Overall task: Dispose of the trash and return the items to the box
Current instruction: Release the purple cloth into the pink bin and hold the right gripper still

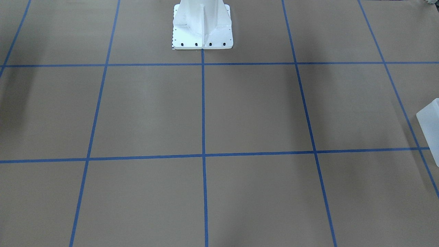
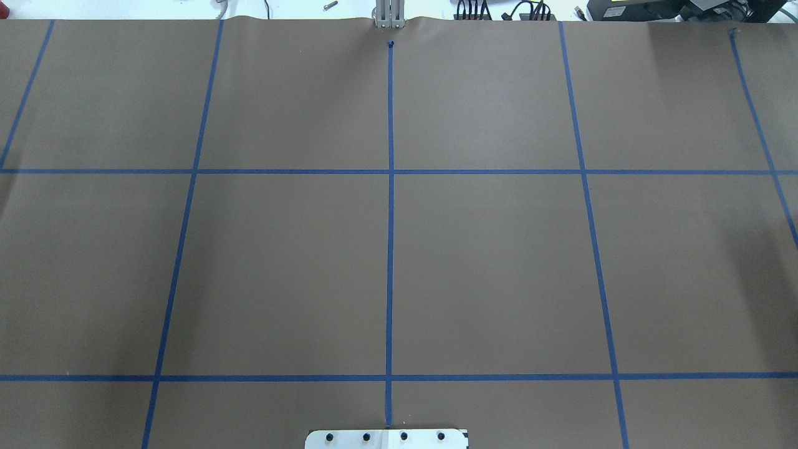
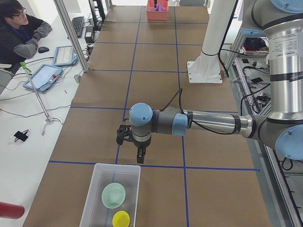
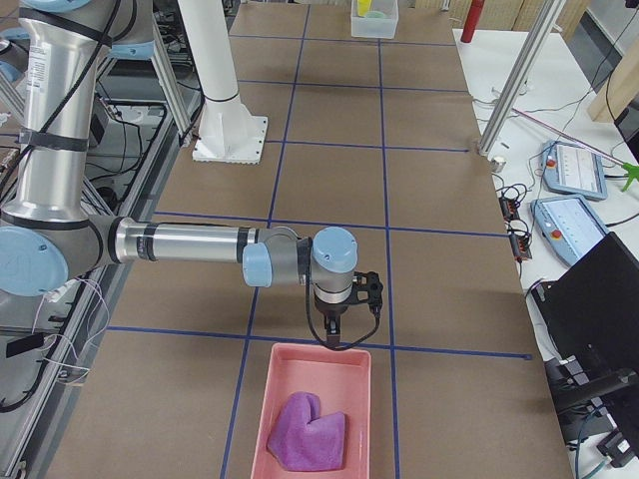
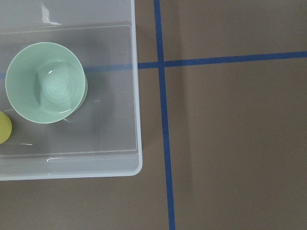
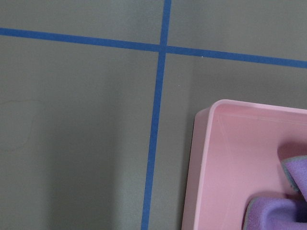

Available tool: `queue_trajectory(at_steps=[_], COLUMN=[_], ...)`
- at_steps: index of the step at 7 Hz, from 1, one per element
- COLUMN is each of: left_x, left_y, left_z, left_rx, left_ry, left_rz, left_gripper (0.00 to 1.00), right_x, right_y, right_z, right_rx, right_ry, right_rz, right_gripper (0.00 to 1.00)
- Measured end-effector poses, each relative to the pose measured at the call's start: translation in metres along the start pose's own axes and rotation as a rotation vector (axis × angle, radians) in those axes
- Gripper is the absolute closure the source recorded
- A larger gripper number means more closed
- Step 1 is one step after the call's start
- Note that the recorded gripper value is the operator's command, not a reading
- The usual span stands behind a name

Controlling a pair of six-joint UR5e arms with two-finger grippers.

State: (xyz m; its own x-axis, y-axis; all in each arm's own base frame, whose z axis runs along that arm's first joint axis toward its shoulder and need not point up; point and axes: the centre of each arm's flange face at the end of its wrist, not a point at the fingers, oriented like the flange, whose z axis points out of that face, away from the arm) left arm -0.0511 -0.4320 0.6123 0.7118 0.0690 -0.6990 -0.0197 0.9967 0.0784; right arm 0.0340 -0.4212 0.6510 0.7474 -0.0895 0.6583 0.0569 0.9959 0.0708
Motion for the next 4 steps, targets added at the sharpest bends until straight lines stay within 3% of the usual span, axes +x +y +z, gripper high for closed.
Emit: queue_trajectory(at_steps=[4], left_x=[0.0004], left_y=[-0.0021], left_z=[-0.0039], left_rx=[0.010], left_ry=[-0.034], left_rz=[0.010], left_gripper=[0.01], right_x=[-0.0001], right_y=[0.0002], right_z=[0.0001], right_rx=[0.001], right_ry=[-0.002], right_rz=[-0.001], right_gripper=[0.00])
